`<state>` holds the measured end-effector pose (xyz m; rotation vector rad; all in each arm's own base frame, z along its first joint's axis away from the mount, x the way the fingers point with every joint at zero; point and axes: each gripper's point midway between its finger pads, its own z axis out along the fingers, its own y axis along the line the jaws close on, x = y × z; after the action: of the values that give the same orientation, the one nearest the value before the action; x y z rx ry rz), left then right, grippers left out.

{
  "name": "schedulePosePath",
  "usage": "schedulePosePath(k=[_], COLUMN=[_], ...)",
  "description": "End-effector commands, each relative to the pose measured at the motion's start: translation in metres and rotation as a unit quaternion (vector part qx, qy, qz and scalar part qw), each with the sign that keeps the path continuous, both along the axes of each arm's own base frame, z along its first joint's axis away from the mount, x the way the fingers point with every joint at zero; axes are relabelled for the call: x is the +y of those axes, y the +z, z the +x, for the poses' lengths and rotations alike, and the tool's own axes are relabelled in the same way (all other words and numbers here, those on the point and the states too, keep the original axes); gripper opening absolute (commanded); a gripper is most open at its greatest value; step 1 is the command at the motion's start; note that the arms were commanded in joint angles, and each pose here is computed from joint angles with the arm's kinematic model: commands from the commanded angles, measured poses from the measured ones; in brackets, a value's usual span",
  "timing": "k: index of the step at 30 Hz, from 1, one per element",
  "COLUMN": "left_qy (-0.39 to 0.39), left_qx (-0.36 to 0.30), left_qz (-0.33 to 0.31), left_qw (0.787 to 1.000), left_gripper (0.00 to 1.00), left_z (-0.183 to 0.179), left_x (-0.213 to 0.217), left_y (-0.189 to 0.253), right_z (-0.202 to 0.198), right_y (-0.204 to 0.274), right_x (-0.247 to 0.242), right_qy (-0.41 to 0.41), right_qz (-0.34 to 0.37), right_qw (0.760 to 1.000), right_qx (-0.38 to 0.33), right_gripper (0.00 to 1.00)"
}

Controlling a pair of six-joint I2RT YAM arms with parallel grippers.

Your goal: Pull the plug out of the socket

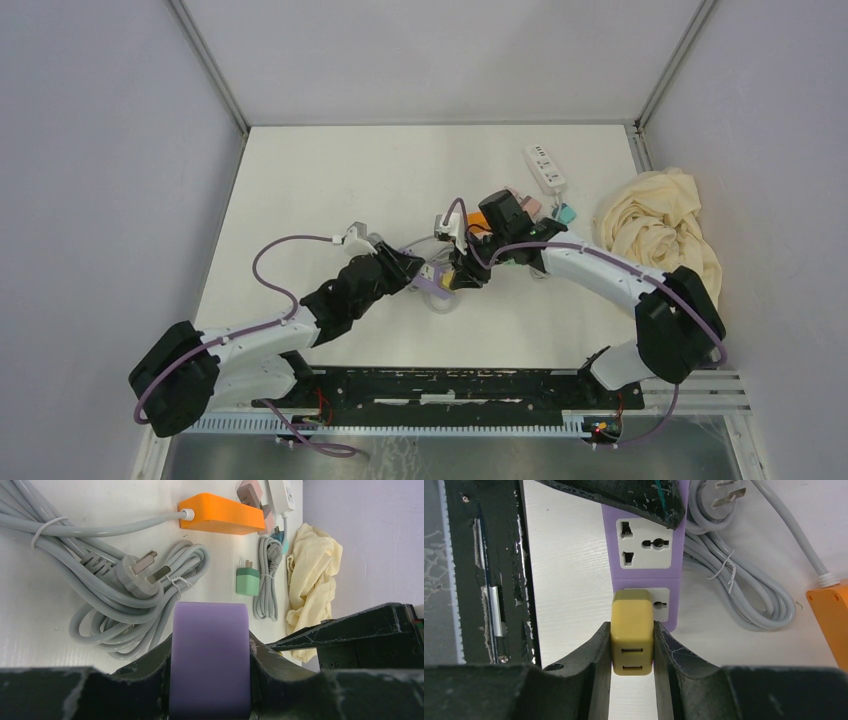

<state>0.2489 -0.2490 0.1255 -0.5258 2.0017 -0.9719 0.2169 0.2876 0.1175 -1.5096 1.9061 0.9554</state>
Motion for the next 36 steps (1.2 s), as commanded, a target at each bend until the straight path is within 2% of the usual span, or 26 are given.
schedulePosePath(k=[1,4,8,11,14,16,18,20,21,24,26,28,31,33,35,36], left_qy=[0.007,-0.005,-0.005,-0.004,-0.004,-0.008,-0.014,-0.020,-0.022,-0.025,-0.023,-0.023,-0.025,-0.029,-0.032,-0.034], left_qx=[-0.036,-0.034,-0.033,-0.037,-0.039,-0.038,-0.037,-0.035,-0.034,-0.031,-0.032,-0.034,-0.038,-0.038,-0.037,-0.037], left_qz=[0.003,0.004,0.002,0.003,0.004,0.006,0.003,0.002,0.001,0.002,0.002,0.003,0.003,0.003,0.004,0.003], left_qw=[0.999,0.999,0.999,0.999,0.999,0.999,0.999,0.999,0.999,0.999,0.999,0.999,0.999,0.999,0.999,0.999], left_gripper=[0.03,0.03,0.03,0.03,0.03,0.03,0.03,0.03,0.03,0.03,0.03,0.03,0.03,0.03,0.03,0.03], left_z=[0.008,0.007,0.005,0.005,0.006,0.006,0.007,0.006,0.006,0.005,0.005,0.005,0.006,0.006,0.006,0.006], left_x=[0.001,-0.003,-0.002,0.000,0.000,-0.003,-0.006,-0.009,-0.010,-0.011,-0.010,-0.009,-0.011,-0.013,-0.015,-0.016], left_y=[0.018,0.017,0.016,0.016,0.018,0.018,0.018,0.015,0.015,0.013,0.013,0.014,0.017,0.018,0.017,0.017], right_z=[-0.007,-0.004,0.032,0.051,0.028,-0.004,-0.021,-0.020,-0.006,0.040,0.053,0.042,-0.003,-0.032,-0.042,-0.036], right_y=[0.033,0.040,0.029,0.020,0.030,0.038,0.048,0.054,0.054,0.047,0.035,0.030,0.042,0.052,0.059,0.060], right_x=[0.027,0.032,0.009,-0.013,-0.008,0.008,0.023,0.029,0.028,0.008,-0.011,-0.017,0.001,0.014,0.024,0.027], right_qy=[0.006,-0.011,-0.073,-0.102,-0.040,0.033,0.058,0.028,-0.006,-0.099,-0.118,-0.075,0.034,0.097,0.107,0.079], right_qz=[0.066,0.070,0.022,-0.033,-0.011,0.036,0.080,0.101,0.093,0.040,0.009,0.000,0.063,0.093,0.122,0.127], right_qw=[0.994,0.995,0.995,0.988,0.994,0.995,0.992,0.992,0.992,0.988,0.989,0.994,0.996,0.989,0.984,0.987], right_qx=[-0.084,-0.077,-0.069,-0.110,-0.104,-0.082,-0.076,-0.067,-0.083,-0.113,-0.093,-0.078,-0.045,-0.062,-0.071,-0.062], right_gripper=[0.00,0.00,0.00,0.00,0.00,0.00,0.00,0.00,0.00,0.00,0.00,0.00,0.00,0.00,0.01,0.01])
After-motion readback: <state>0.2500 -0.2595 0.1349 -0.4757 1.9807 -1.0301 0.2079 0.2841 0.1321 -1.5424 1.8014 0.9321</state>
